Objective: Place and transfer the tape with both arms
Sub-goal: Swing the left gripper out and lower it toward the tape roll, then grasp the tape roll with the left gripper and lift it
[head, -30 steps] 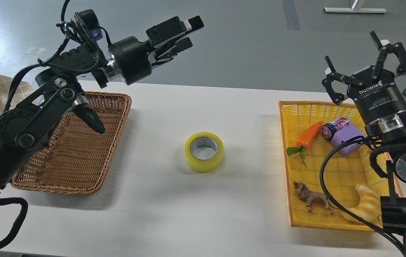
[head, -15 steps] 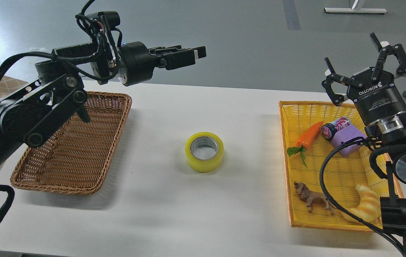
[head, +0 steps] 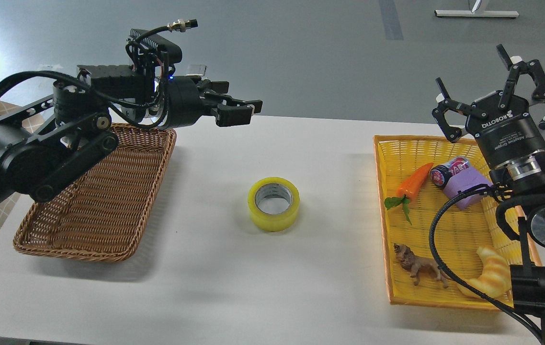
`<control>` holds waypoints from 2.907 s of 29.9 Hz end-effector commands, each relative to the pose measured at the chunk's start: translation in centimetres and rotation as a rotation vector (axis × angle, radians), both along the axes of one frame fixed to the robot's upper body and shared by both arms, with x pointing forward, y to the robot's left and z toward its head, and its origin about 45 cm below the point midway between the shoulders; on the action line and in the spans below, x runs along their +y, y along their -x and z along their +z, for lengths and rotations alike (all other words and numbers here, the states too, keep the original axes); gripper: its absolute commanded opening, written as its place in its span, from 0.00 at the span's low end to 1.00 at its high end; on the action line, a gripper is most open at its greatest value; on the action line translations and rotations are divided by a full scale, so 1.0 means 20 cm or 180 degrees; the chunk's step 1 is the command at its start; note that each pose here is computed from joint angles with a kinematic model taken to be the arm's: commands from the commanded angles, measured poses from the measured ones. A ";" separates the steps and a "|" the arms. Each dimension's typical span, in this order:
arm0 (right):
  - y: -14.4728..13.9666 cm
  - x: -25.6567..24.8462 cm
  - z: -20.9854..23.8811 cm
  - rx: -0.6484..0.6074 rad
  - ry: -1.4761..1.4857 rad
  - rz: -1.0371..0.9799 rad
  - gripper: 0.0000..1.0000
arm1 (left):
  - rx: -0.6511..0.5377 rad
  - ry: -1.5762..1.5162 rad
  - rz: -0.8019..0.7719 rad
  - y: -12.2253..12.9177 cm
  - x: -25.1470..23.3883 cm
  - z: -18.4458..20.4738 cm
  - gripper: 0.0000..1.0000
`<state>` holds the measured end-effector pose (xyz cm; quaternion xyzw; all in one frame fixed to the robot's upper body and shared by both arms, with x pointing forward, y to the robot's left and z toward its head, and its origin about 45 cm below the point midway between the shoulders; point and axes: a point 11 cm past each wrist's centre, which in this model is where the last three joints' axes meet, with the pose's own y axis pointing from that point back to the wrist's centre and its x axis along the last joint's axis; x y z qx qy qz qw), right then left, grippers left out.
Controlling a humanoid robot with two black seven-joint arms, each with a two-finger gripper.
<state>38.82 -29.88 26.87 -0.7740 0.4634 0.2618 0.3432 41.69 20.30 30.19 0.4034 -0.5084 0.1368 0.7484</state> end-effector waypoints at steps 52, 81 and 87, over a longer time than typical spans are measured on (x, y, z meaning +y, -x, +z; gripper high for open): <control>0.05 -0.05 -0.14 0.0213 -0.0031 -0.0098 0.96 | 0.0740 -0.0410 0.0091 0.14 -0.19 -0.60 0.98; 0.05 -0.05 -0.14 0.0213 -0.0031 -0.0098 0.96 | 0.0966 -0.0450 0.0237 0.17 -0.19 -0.77 0.86; 0.05 -0.05 -0.14 0.0217 -0.0036 -0.0099 0.96 | 0.0978 -0.0470 0.0275 0.17 -0.18 -0.78 0.85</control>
